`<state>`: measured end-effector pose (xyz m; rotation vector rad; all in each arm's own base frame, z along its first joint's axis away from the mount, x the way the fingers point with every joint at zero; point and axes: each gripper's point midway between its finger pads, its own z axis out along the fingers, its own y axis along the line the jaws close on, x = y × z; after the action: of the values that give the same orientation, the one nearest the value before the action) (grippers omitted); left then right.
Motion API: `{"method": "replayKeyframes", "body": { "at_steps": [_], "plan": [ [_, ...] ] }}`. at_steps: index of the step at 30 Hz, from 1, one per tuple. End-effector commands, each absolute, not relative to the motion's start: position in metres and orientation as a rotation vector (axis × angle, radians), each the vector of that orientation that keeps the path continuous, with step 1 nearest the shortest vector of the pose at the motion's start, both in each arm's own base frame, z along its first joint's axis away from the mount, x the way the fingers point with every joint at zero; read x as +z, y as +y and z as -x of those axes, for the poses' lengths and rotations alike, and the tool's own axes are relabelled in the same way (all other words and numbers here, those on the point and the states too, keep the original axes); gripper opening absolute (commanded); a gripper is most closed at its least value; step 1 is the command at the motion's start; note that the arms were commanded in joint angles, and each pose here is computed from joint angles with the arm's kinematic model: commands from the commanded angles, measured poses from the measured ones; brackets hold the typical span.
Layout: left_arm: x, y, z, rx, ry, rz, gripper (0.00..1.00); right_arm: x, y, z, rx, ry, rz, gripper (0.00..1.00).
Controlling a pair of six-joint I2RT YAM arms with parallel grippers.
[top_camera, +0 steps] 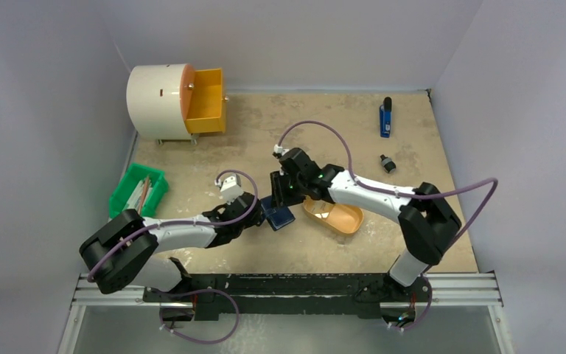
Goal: Put the credit cards into the card holder
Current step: Close the card holder at the center of the board.
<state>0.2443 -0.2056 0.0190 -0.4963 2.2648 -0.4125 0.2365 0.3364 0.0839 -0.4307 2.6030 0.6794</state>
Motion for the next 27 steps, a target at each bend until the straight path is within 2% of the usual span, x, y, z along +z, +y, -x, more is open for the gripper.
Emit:
{"method": "replayKeyframes", "body": {
  "at_steps": [1,5,9,19,24,27],
  "plan": [
    [-0.004,-0.182,-0.231,-0.267,2.333,0.473,0.0,0.09,0.328,-0.242,0.709,2.581,0.377,0.39],
    [0.003,-0.181,-0.232,-0.278,2.319,0.48,0.0,0.073,0.329,-0.245,0.673,2.598,0.434,0.3],
    [0.013,-0.18,-0.233,-0.276,2.307,0.478,0.0,0.059,0.337,-0.24,0.683,2.631,0.469,0.26],
    [0.047,-0.182,-0.237,-0.338,2.251,0.485,0.0,0.025,0.336,-0.231,0.609,2.711,0.512,0.26],
    [0.075,-0.205,-0.237,-0.553,2.198,0.48,0.2,0.014,0.332,-0.229,0.58,2.734,0.506,0.27],
    [0.09,-0.226,-0.24,-0.703,2.16,0.454,0.24,0.011,0.332,-0.228,0.579,2.74,0.502,0.27]
  ]
}}
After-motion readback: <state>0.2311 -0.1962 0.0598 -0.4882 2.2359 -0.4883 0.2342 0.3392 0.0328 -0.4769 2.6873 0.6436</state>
